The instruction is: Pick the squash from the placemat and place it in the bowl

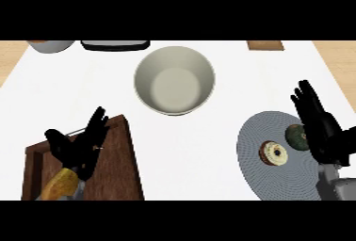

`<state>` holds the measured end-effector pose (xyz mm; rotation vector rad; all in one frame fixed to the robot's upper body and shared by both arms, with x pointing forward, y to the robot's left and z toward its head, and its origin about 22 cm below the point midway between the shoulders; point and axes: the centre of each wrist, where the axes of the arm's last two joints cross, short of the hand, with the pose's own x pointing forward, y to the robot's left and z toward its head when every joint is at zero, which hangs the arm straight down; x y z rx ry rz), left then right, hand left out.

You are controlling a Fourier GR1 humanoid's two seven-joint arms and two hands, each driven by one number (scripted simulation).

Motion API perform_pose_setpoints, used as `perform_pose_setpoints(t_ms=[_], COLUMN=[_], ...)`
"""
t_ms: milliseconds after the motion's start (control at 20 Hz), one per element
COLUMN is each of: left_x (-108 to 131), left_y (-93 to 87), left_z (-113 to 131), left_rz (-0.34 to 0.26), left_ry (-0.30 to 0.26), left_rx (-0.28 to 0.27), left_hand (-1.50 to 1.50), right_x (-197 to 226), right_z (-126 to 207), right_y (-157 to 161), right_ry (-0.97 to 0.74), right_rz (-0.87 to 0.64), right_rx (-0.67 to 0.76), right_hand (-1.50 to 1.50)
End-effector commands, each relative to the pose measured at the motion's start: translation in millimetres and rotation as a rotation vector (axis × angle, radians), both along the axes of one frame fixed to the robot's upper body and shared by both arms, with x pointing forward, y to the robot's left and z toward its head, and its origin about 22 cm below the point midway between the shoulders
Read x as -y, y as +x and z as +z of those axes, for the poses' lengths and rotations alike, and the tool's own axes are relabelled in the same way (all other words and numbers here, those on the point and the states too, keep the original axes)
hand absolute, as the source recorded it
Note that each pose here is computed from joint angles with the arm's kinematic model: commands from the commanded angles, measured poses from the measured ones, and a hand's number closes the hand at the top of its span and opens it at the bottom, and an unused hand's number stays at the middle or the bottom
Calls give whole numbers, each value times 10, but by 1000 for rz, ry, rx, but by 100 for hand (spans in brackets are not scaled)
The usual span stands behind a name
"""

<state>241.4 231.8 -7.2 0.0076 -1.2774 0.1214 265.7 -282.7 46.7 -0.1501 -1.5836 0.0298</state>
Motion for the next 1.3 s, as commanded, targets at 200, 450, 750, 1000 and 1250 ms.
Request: perform_pose_setpoints(t_ms=[200, 450, 750, 1000, 1250], left_x=[-549, -715, -974, -990, -1063], left_y=[418, 451, 535, 464, 446], left_z=[769, 903, 954, 979, 961], left_rz=[57, 73, 86, 99, 119], left_ry=[237, 255, 246, 240, 258], left_rx=[433, 475, 485, 489, 475], left_hand=[0, 0, 0, 0, 0], right_x=[-465, -148, -574, -346, -160], right_z=[528, 214, 46, 304, 797], right_y=[298, 161, -211, -421, -651], right_ry=[78, -382, -540, -781, -933], right_rz=[264, -220, -177, -243, -242], right_rx=[296, 443, 450, 291, 67], right_hand=[-150, -150, -150, -150, -150])
